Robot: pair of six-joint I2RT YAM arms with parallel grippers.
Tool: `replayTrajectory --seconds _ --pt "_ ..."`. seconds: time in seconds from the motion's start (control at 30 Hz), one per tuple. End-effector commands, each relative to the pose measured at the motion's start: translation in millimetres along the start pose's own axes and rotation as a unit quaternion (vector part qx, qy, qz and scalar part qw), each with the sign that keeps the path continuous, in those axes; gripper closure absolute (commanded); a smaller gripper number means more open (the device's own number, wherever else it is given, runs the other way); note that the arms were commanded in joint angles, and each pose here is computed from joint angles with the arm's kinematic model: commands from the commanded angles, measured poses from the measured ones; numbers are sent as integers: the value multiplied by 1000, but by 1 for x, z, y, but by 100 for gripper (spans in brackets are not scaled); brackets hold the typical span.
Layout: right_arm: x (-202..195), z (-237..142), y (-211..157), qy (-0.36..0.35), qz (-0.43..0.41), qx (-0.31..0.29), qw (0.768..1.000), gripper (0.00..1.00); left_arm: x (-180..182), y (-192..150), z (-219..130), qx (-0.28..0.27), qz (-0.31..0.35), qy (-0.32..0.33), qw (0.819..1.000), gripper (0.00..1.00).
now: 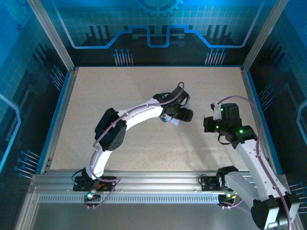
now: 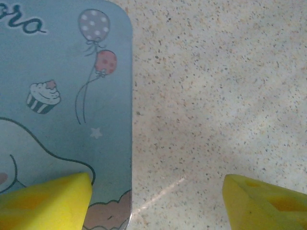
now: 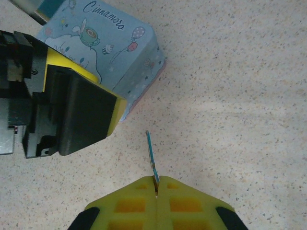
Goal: Unlock a padlock with a key
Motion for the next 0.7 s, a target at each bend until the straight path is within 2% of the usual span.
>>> replayTrajectory --seconds 0.0,0.17,0.33,0.53,0.67 --pt "7 2 -1 33 4 -9 999 100 -8 -5 -19 9 -7 -18 1000 25" --pt "17 9 0 76 7 -19 997 100 -5 12 -56 -38 -12 -43 998 22" --pt "39 21 8 163 15 -40 986 100 26 14 -90 -89 -23 -60 994 21" --pt "63 41 20 238 13 -38 971 100 80 -9 -115 -130 -54 -82 987 18" --pt "74 57 29 274 22 -46 960 100 99 -31 -118 -138 -42 -79 986 9"
Point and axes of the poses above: each hand's point on the last joint's axis, 136 mm out from that joint toward the fingers, its own z axis out along the fingers, its own x axis along the line the jaws close on, y = z × x, the point moved 3 cm from there along -z, back along the fingers, and after that the axes turned 13 degrees about -z, right-handed, at the moved point
